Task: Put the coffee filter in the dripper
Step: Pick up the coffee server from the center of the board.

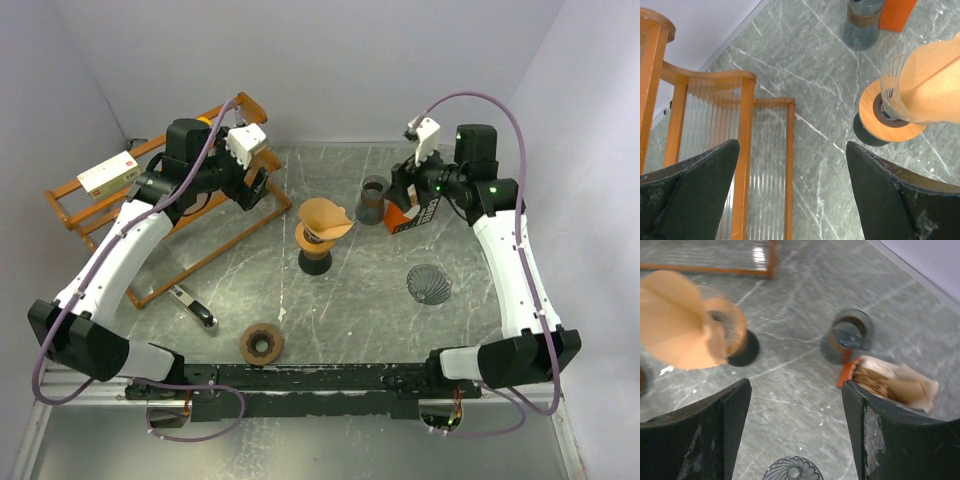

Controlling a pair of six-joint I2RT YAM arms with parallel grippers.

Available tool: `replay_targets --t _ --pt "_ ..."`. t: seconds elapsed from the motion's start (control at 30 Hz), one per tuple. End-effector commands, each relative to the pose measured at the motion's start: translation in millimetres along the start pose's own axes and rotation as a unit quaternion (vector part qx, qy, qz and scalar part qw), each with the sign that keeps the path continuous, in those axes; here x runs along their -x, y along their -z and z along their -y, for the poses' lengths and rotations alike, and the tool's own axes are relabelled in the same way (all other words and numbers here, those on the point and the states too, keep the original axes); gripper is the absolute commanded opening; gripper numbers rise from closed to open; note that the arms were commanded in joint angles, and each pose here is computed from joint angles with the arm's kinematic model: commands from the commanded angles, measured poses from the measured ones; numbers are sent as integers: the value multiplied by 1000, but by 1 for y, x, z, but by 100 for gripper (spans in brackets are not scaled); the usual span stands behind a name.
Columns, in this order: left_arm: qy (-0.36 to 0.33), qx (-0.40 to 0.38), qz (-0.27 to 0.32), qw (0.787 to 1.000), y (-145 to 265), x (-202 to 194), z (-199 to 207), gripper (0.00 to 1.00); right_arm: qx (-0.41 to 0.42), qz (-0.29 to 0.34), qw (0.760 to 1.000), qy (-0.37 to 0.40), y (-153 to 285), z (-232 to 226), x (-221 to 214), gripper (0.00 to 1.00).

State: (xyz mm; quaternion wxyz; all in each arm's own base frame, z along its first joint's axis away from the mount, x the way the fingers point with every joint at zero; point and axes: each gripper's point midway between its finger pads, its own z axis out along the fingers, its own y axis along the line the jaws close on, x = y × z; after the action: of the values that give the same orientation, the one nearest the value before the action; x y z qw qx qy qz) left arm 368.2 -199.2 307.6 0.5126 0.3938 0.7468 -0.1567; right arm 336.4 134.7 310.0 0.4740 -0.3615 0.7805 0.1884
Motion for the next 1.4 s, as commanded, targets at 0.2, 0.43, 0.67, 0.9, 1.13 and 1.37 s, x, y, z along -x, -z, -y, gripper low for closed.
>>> replay_targets --t 0.2,0.43,0.67,0.9,1.13,1.37 --pt "-16 32 29 999 26 4 -3 100 -124 -61 988 -72 -49 102 -35 62" --pt "-22 35 42 998 37 7 -2 100 -131 -92 985 -62 -101 138 -56 61" --pt "-27 31 47 998 41 6 1 100 -137 -138 980 -44 -138 156 -82 60" --pt "-28 27 47 998 41 3 3 100 -109 -176 977 -52 -165 158 -114 54" --pt "-28 27 47 998 41 2 3 100 -87 -194 976 -57 -176 149 -135 43" --pt "-27 27 45 998 41 -2 2 100 -66 -183 979 -61 -183 145 -128 19"
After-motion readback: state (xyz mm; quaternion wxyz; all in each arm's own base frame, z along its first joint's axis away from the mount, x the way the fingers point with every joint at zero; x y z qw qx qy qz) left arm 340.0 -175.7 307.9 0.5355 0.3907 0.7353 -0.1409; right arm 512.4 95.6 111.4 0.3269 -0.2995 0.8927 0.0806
